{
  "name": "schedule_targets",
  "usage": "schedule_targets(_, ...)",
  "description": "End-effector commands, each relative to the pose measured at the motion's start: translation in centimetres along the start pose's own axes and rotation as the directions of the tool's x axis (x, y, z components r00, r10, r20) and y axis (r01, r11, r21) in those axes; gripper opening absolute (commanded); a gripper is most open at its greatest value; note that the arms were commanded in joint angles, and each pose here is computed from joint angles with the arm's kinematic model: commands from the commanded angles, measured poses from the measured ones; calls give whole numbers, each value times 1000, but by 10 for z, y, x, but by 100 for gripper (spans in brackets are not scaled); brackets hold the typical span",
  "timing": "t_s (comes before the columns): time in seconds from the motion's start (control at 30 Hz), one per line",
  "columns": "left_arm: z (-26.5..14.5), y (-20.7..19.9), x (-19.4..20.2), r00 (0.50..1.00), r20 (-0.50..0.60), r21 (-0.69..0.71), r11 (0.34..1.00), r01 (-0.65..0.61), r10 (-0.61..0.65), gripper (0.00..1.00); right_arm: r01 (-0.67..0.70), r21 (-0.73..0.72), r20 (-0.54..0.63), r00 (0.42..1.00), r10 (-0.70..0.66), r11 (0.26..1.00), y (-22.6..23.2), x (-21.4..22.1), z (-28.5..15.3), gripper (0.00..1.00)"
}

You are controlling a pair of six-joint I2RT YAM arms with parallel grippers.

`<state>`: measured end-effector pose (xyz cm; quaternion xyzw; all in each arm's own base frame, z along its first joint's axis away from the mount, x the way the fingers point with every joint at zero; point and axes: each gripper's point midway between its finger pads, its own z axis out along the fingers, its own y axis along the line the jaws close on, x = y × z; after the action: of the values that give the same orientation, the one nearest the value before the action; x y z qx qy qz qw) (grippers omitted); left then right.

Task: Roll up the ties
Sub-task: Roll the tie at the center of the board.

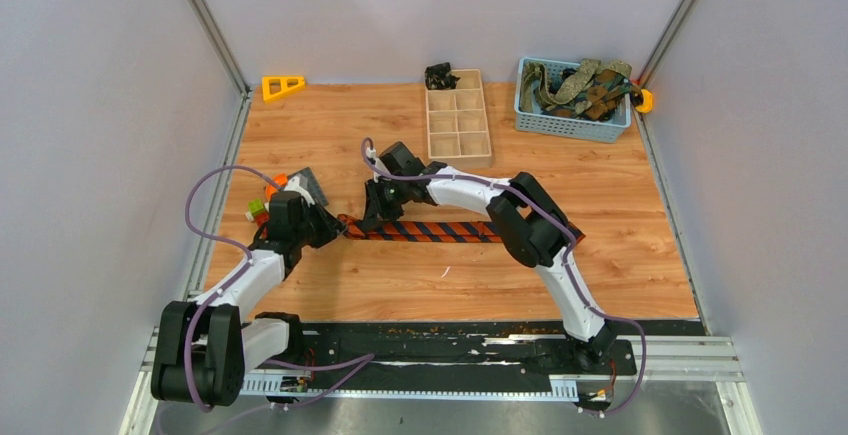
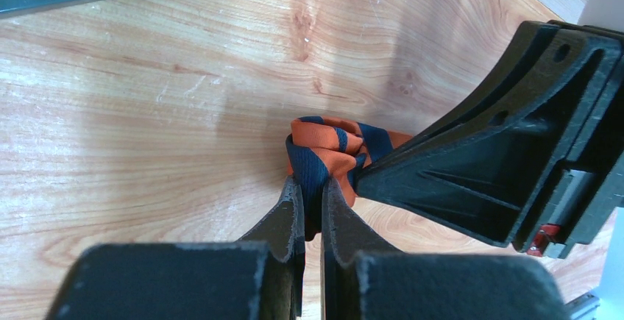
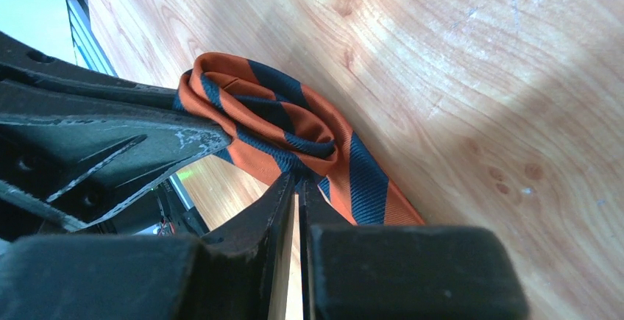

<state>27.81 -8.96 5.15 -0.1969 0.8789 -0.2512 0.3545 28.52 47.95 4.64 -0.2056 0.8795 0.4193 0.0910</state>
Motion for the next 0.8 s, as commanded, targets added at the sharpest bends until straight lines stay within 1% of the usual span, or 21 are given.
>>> schedule_targets(0.0, -4, -17, -23, 998, 63, 27, 1000, -16, 14, 0, 32, -18, 18, 999, -32, 999, 7, -11, 5, 8)
schedule_targets(0.4, -9, -27, -31, 996, 80, 40, 999, -37, 33, 0, 24, -52, 20, 1000, -23, 998, 12, -19, 13, 8)
schedule_targets(0.77, -11, -29, -29, 997, 62, 31, 998, -46, 44, 0, 10, -91, 14, 1000, -9, 996, 19, -22, 20, 7)
